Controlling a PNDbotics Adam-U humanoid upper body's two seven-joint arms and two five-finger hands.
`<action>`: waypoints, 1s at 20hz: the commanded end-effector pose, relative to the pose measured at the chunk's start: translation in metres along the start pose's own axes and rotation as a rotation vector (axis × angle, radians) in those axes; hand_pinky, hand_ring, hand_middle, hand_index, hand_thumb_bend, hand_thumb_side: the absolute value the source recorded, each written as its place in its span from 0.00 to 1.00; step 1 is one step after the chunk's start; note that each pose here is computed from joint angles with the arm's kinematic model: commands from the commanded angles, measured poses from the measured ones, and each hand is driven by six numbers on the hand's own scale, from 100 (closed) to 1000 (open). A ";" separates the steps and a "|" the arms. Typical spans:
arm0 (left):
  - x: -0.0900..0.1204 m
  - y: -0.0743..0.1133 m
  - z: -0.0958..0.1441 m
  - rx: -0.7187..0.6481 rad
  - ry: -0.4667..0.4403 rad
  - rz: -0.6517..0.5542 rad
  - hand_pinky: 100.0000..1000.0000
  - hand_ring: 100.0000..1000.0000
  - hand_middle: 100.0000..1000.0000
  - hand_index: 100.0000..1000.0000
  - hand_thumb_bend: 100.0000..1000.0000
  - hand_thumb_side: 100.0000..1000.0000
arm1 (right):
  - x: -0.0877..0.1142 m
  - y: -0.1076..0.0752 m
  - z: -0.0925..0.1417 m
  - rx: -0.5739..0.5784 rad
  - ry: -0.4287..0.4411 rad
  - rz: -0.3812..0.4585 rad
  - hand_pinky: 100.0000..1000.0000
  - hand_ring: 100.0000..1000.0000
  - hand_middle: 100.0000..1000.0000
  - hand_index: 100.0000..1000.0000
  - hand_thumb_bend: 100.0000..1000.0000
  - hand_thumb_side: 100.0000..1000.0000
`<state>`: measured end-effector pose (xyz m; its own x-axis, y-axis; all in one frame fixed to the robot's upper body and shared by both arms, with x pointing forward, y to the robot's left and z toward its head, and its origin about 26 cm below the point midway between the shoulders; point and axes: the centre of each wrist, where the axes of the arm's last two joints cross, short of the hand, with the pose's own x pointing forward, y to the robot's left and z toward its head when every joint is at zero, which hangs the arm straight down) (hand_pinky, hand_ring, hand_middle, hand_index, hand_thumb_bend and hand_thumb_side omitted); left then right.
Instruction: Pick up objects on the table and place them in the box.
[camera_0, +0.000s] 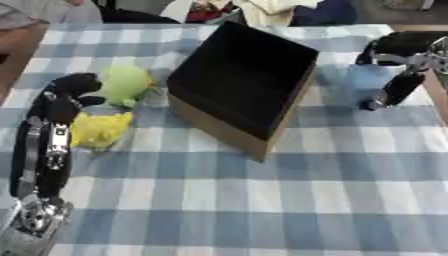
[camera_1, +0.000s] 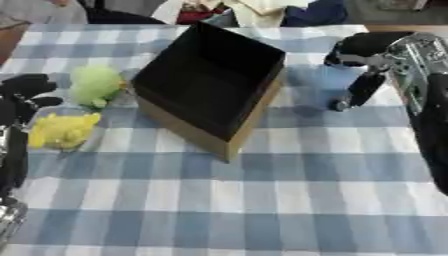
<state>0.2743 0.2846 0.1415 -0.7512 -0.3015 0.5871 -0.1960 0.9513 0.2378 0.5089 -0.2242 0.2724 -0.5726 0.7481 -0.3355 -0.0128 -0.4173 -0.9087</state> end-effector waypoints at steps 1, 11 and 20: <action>0.005 0.003 -0.005 -0.015 -0.028 -0.008 0.67 0.75 0.71 0.77 0.00 0.82 | -0.004 -0.017 0.007 -0.062 0.017 0.016 0.77 0.81 0.37 0.46 0.18 0.23; 0.005 0.003 -0.006 -0.020 -0.029 -0.006 0.67 0.75 0.71 0.77 0.00 0.82 | -0.003 -0.034 0.012 -0.066 0.003 0.028 0.76 0.80 0.36 0.44 0.10 0.20; 0.004 0.005 -0.005 -0.020 -0.026 -0.001 0.67 0.75 0.71 0.77 0.00 0.82 | 0.008 -0.078 0.027 -0.221 -0.073 0.017 0.78 0.80 0.36 0.45 0.00 0.13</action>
<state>0.2743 0.2846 0.1415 -0.7537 -0.2907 0.5894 -0.1844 0.9544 0.2348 0.4908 -0.2033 0.3227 -0.6262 0.7124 -0.3169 0.1097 -0.3219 -0.9404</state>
